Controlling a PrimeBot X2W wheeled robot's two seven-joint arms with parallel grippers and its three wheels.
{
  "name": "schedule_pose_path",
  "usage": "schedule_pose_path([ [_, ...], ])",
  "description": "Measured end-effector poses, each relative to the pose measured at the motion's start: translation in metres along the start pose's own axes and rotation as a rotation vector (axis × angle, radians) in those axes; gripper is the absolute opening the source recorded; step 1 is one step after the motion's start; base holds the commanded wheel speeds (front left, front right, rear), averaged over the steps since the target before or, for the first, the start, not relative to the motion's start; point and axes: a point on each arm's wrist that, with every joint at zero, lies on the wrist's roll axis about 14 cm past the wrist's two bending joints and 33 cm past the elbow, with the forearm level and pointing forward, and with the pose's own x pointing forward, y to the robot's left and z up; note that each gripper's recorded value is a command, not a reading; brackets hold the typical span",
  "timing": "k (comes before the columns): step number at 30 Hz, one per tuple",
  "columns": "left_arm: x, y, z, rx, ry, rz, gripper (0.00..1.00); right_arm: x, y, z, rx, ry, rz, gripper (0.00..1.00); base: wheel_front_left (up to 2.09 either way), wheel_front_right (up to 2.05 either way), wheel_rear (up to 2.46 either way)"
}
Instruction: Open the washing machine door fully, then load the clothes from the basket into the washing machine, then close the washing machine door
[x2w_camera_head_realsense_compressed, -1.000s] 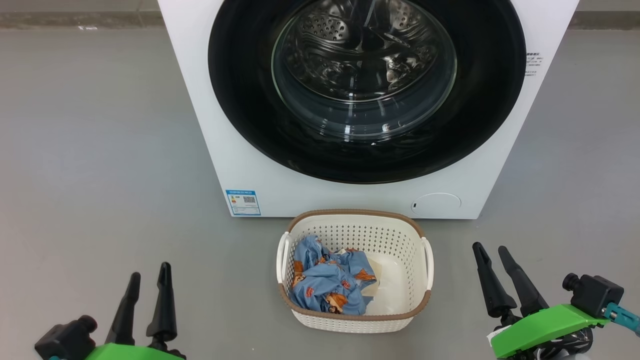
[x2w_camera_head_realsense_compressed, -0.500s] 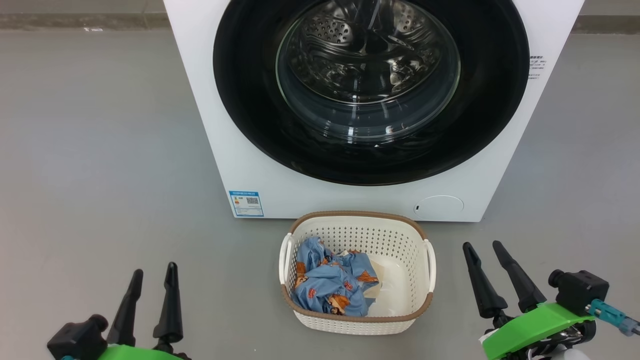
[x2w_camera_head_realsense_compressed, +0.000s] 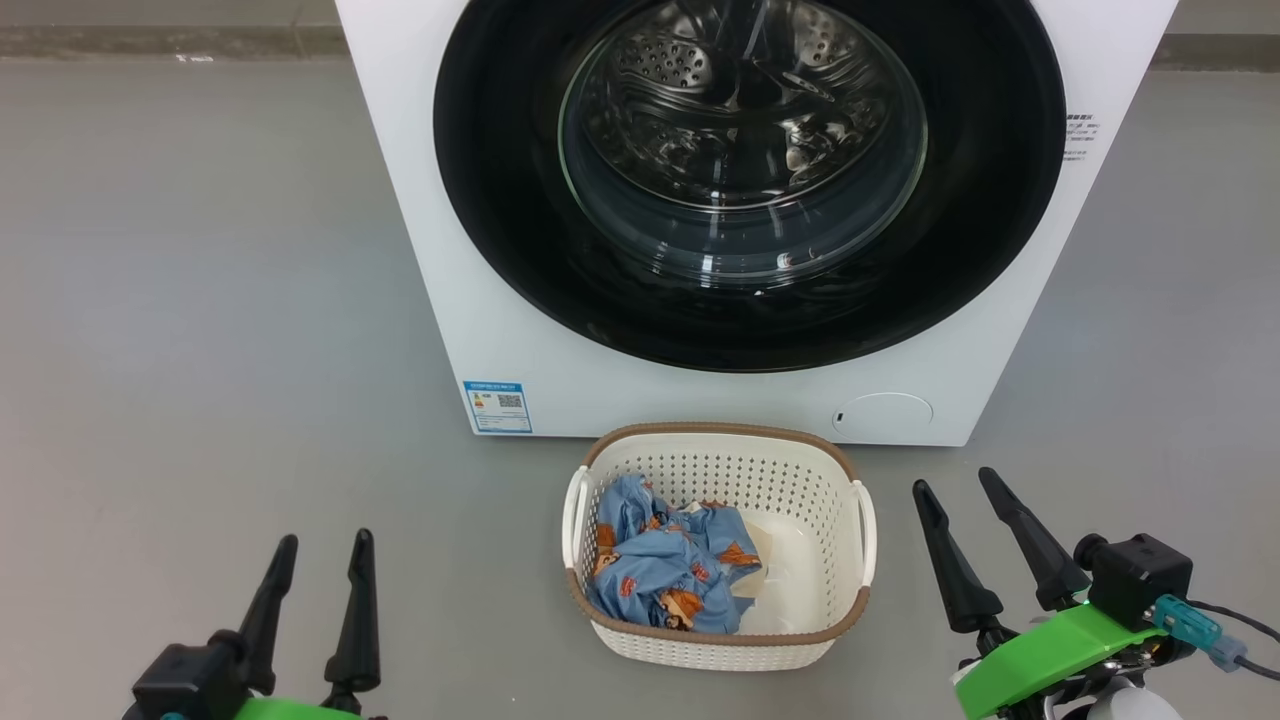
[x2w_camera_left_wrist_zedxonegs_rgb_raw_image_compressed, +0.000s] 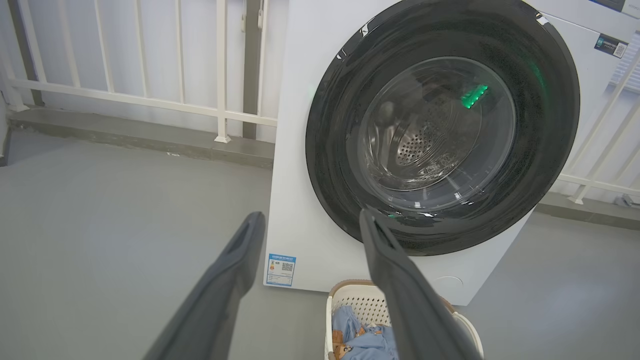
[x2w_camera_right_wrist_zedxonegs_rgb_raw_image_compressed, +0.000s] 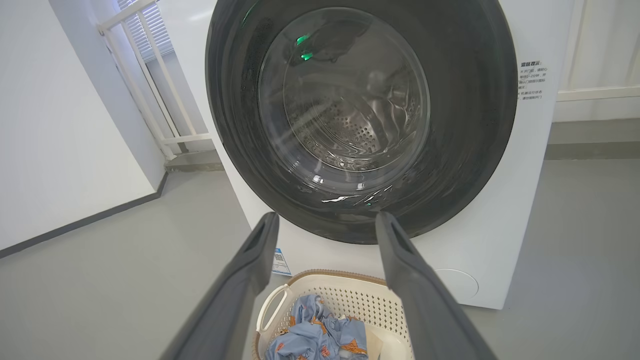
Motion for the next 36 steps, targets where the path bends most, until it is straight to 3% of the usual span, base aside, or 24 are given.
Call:
schedule_pose_path([
  [11,-0.001,-0.0031,0.0018,0.105,-0.015,-0.024,1.0,0.0023,0.0074,0.0045,-0.108,-0.023,0.038,1.0,0.0,0.0,0.0],
  [36,-0.0007,0.0003,0.0012,0.092,-0.014,-0.012,1.0,0.0034,0.0056,0.0057,-0.107,-0.028,0.033,1.0,0.0,0.0,0.0],
])
